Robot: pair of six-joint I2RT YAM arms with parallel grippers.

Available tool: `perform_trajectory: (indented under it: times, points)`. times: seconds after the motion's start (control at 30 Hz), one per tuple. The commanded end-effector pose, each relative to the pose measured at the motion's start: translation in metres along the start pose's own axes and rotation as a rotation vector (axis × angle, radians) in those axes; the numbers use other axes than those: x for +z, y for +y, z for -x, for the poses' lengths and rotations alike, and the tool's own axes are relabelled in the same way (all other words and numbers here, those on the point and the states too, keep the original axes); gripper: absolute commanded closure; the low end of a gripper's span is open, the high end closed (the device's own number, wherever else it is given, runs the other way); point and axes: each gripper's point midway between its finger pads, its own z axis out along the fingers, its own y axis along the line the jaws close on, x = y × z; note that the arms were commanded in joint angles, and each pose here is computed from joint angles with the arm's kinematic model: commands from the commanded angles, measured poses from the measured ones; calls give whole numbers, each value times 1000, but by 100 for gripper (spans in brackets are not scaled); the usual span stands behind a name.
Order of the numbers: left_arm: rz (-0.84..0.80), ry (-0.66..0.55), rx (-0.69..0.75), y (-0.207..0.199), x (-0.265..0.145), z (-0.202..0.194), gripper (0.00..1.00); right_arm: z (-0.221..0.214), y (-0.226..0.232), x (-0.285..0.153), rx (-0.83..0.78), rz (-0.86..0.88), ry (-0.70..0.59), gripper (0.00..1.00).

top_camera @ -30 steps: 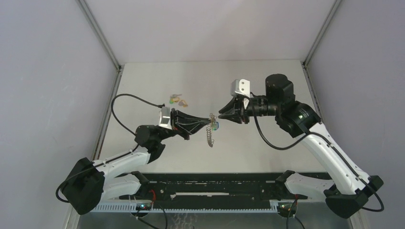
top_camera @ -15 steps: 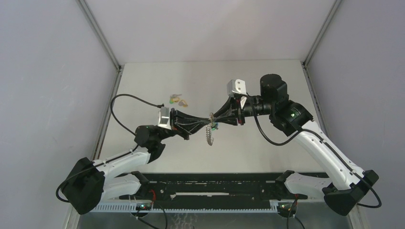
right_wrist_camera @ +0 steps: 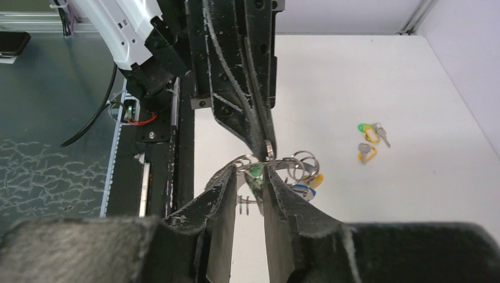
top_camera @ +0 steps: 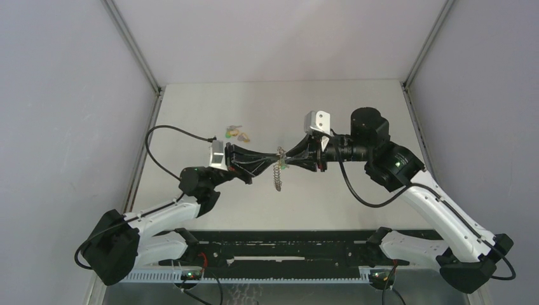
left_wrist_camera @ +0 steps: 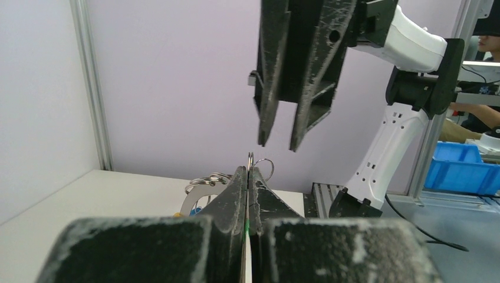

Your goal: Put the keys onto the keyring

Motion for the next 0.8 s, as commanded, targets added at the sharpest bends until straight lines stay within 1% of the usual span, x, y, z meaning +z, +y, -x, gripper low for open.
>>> perform_trajectory:
  times: [0.0, 0.27, 0.4, 0.5, 0.6, 0.77]
  points:
    - [10, -115, 76, 1, 8, 37, 100, 4, -6, 0, 14, -71, -12, 77]
    - [35, -132, 86, 4, 7, 41, 100, 0, -13, 9, 26, -123, 9, 77]
    - [41, -136, 84, 5, 7, 41, 100, -3, -15, 13, 18, -132, 21, 79]
    - [46, -140, 85, 6, 8, 42, 100, -4, -14, 16, 8, -129, 23, 86]
    - [63, -149, 90, 8, 7, 44, 100, -8, -15, 18, 4, -135, 39, 100]
    - [96, -169, 91, 12, 5, 48, 100, -10, -12, 19, -29, -153, 60, 100]
